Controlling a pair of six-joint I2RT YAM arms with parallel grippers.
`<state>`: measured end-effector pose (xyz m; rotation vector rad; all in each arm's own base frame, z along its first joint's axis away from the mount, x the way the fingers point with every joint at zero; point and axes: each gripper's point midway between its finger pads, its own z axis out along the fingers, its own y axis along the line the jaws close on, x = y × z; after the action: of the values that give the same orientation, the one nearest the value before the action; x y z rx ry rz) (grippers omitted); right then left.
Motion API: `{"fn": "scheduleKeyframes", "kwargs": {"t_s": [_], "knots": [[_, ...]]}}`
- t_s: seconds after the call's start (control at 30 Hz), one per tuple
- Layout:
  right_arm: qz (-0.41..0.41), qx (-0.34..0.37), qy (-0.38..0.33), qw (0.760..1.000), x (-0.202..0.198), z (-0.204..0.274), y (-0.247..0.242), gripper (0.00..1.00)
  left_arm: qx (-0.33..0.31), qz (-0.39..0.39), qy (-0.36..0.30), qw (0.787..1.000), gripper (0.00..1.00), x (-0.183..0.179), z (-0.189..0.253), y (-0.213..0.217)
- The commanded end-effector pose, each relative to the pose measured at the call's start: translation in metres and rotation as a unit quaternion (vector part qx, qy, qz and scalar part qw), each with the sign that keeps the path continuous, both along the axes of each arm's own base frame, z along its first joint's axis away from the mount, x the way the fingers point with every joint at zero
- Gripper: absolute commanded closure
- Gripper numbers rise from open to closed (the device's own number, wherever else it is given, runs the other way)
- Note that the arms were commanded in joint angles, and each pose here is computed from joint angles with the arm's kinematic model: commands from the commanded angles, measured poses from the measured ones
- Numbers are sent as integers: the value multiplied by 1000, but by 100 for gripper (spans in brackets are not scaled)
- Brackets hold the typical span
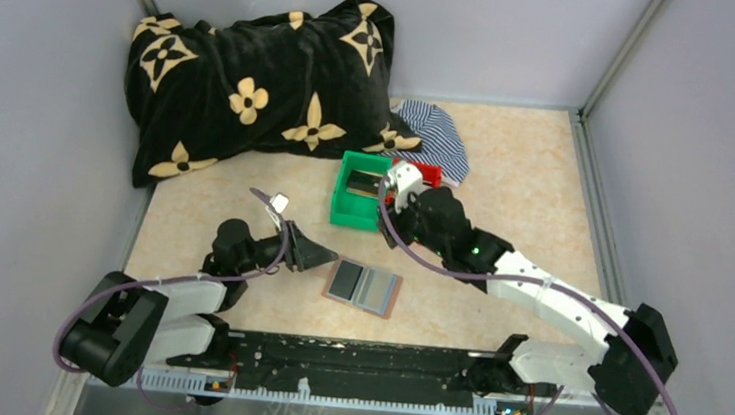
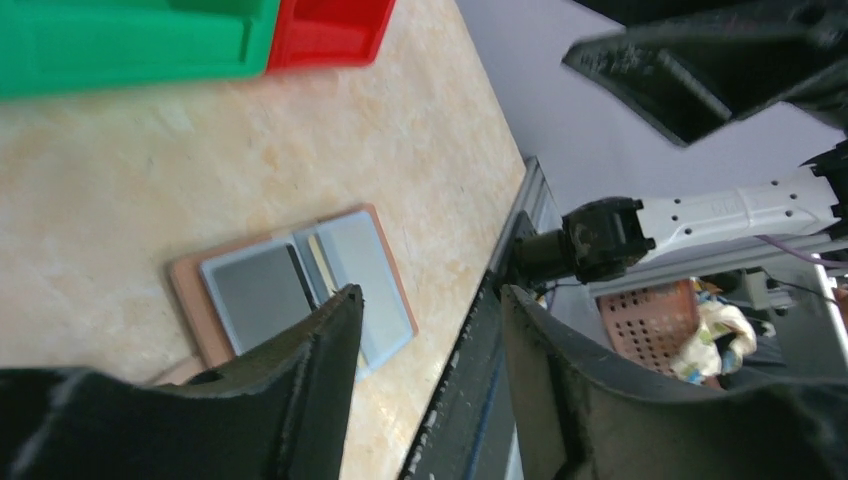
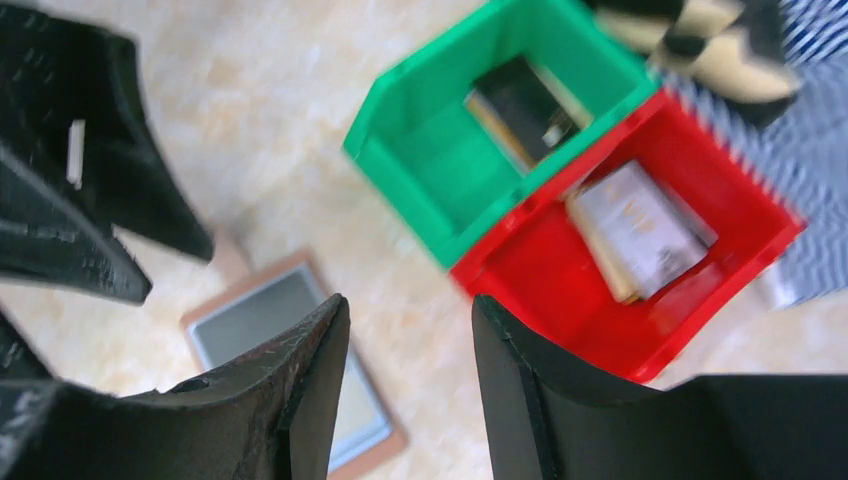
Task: Take the credit cards out of the card holder
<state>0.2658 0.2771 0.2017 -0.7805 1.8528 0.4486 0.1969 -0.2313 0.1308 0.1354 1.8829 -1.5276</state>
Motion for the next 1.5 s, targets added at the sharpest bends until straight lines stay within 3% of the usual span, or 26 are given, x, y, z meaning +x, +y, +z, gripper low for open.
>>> {"fn": "scheduleKeyframes", "kwargs": {"t_s": [0.0,0.13,0.27,0.43,0.6,0.77,0.87,0.93,1.0,1.1,1.23,1.47], "knots": [[13,24,97,995,-45,-41,-10,50,44,-45,24,998,34,-9,-20,-16],[12,58,132,989,-69,-62,-19,50,43,-91,51,994,30,-22,-31,-38],[6,57,155,986,-78,-82,-24,53,48,-126,64,989,31,-30,-41,-57],[3,45,169,985,-83,-102,-23,85,62,-128,69,987,37,-32,-54,-67],[15,46,181,982,-84,-110,-15,95,83,-117,78,987,39,-30,-68,-65],[36,70,186,979,-84,-97,4,93,58,-96,34,993,43,-24,-37,-64],[46,125,228,964,-93,-90,22,61,89,-25,13,996,45,-1,-30,-54],[71,165,258,949,-102,-85,36,56,136,42,32,989,50,16,-41,-37],[92,180,284,937,-112,-86,46,57,168,103,62,978,52,25,-55,-14],[125,133,300,936,-130,-102,57,66,162,160,82,970,51,40,-58,11],[159,52,288,943,-152,-112,74,70,171,175,100,964,51,59,-62,19],[178,56,304,934,-173,-120,78,78,157,157,117,968,51,69,-64,9]]}}
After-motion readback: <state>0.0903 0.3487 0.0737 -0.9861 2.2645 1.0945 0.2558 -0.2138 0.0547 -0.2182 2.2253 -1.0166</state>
